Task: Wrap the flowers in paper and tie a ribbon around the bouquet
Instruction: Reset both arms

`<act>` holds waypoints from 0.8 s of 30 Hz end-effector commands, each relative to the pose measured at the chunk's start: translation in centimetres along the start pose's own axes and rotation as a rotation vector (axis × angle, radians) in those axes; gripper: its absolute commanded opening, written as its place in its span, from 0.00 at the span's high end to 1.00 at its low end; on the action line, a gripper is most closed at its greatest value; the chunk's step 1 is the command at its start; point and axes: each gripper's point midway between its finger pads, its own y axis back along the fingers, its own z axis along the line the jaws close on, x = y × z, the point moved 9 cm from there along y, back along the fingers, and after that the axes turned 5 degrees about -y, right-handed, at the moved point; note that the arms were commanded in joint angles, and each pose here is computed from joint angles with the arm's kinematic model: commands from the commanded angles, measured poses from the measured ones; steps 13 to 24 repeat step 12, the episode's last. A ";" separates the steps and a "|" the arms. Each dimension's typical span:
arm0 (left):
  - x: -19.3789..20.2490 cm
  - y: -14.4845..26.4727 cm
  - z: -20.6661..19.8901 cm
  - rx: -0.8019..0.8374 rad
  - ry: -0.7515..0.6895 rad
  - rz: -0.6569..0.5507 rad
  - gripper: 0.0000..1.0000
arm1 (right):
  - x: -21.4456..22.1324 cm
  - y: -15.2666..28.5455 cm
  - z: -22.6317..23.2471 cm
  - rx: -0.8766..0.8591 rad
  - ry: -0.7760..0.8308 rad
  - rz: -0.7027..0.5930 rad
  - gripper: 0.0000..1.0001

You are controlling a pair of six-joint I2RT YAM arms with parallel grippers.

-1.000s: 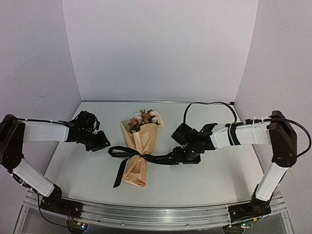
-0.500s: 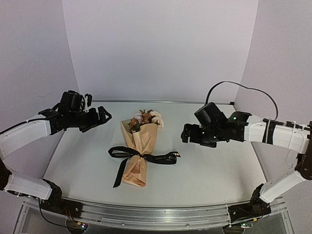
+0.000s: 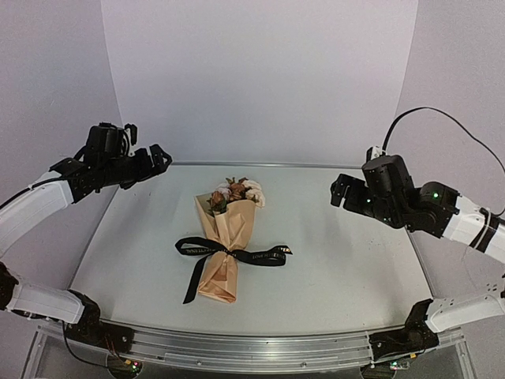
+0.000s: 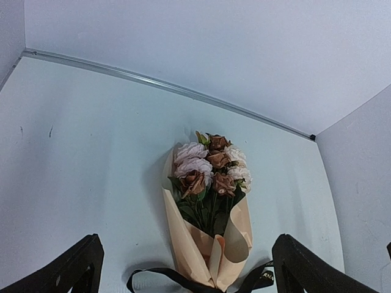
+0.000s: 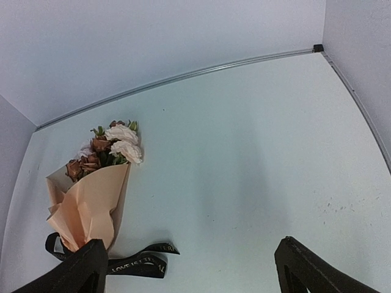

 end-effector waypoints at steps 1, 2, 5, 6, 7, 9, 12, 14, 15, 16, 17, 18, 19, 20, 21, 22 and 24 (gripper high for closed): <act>-1.7 1.3 -0.4 -0.003 -0.023 -0.067 0.00 | -0.4 0.3 -0.6 0.032 0.018 -0.054 0.02; -1.6 1.3 -0.5 0.004 -0.023 -0.071 0.00 | -0.3 0.3 -0.6 0.033 0.018 -0.054 0.02; -1.5 1.4 -0.4 0.011 -0.021 -0.075 0.00 | -0.2 0.4 -0.9 0.037 0.014 -0.054 0.02; -1.5 1.4 -0.4 0.010 -0.023 -0.073 0.00 | -0.1 0.4 -1.0 0.039 0.012 -0.055 0.02; -1.5 1.4 -0.4 0.011 -0.026 -0.073 0.00 | -0.1 0.3 -1.0 0.041 0.010 -0.054 0.02; -1.5 1.6 -0.5 0.018 -0.032 -0.077 0.00 | 0.1 0.3 -1.1 0.042 0.008 -0.053 0.02; -1.5 1.7 -0.5 0.023 -0.038 -0.079 0.00 | 0.1 0.3 -1.1 0.043 0.006 -0.050 0.02; -1.5 1.7 -0.5 0.023 -0.038 -0.079 0.00 | 0.1 0.3 -1.1 0.043 0.006 -0.050 0.02; -1.5 1.7 -0.5 0.023 -0.038 -0.079 0.00 | 0.1 0.3 -1.1 0.043 0.006 -0.050 0.02; -1.5 1.7 -0.5 0.023 -0.038 -0.079 0.00 | 0.1 0.3 -1.1 0.043 0.006 -0.050 0.02; -1.5 1.7 -0.5 0.023 -0.038 -0.079 0.00 | 0.1 0.3 -1.1 0.043 0.006 -0.050 0.02; -1.5 1.7 -0.5 0.023 -0.038 -0.079 0.00 | 0.1 0.3 -1.1 0.043 0.006 -0.050 0.02; -1.5 1.7 -0.5 0.023 -0.038 -0.079 0.00 | 0.1 0.3 -1.1 0.043 0.006 -0.050 0.02; -1.5 1.7 -0.5 0.023 -0.038 -0.079 0.00 | 0.1 0.3 -1.1 0.043 0.006 -0.050 0.02; -1.5 1.7 -0.5 0.023 -0.038 -0.079 0.00 | 0.1 0.3 -1.1 0.043 0.006 -0.050 0.02; -1.5 1.7 -0.5 0.023 -0.038 -0.079 0.00 | 0.1 0.3 -1.1 0.043 0.006 -0.050 0.02; -1.5 1.7 -0.5 0.023 -0.038 -0.079 0.00 | 0.1 0.3 -1.1 0.043 0.006 -0.050 0.02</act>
